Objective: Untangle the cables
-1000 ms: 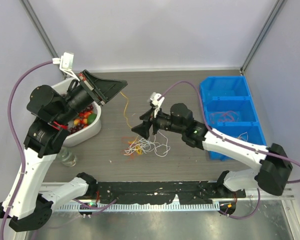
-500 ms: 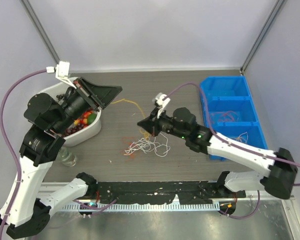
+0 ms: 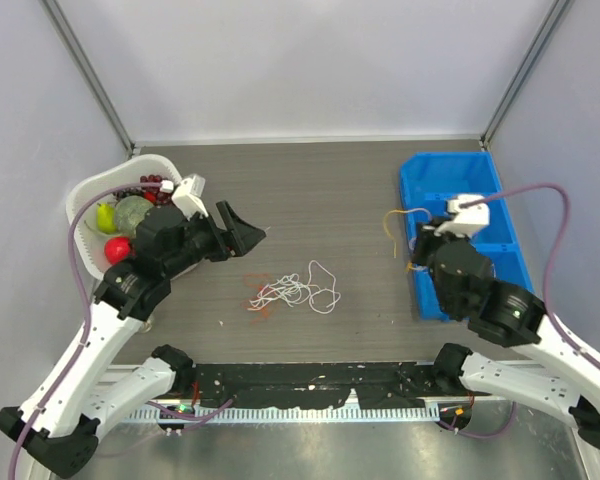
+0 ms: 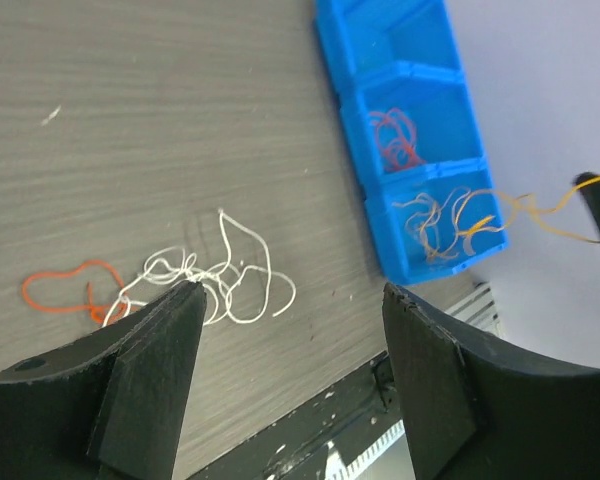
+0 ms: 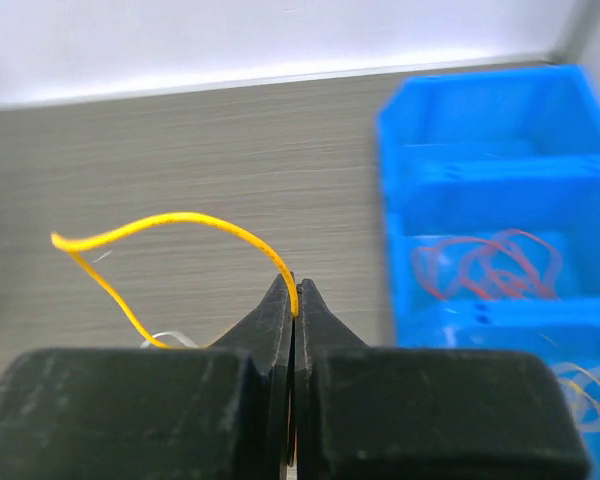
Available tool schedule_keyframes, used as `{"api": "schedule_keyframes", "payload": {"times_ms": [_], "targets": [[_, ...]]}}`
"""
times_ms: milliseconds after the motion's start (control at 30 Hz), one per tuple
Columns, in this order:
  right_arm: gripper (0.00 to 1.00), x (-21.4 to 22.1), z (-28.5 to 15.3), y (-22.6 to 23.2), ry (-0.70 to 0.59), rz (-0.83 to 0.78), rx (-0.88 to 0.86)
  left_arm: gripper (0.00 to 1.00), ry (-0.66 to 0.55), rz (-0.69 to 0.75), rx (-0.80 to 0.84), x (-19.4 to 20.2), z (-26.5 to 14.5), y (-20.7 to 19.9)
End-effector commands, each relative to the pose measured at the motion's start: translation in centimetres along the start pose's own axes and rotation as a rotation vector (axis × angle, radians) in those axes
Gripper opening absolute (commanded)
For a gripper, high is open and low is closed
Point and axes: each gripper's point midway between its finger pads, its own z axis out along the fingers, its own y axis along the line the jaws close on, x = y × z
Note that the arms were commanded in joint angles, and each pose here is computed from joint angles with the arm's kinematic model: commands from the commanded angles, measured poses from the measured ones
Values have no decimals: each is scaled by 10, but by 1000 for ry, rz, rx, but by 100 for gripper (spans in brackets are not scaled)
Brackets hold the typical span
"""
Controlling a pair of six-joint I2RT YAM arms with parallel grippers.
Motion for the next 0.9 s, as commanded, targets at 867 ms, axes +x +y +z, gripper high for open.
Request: {"api": "schedule_keyframes", "payload": {"times_ms": [867], "targets": [[1,117,-12,-220,38,369,1022,70,56,-67,104,27,12,-5]]}}
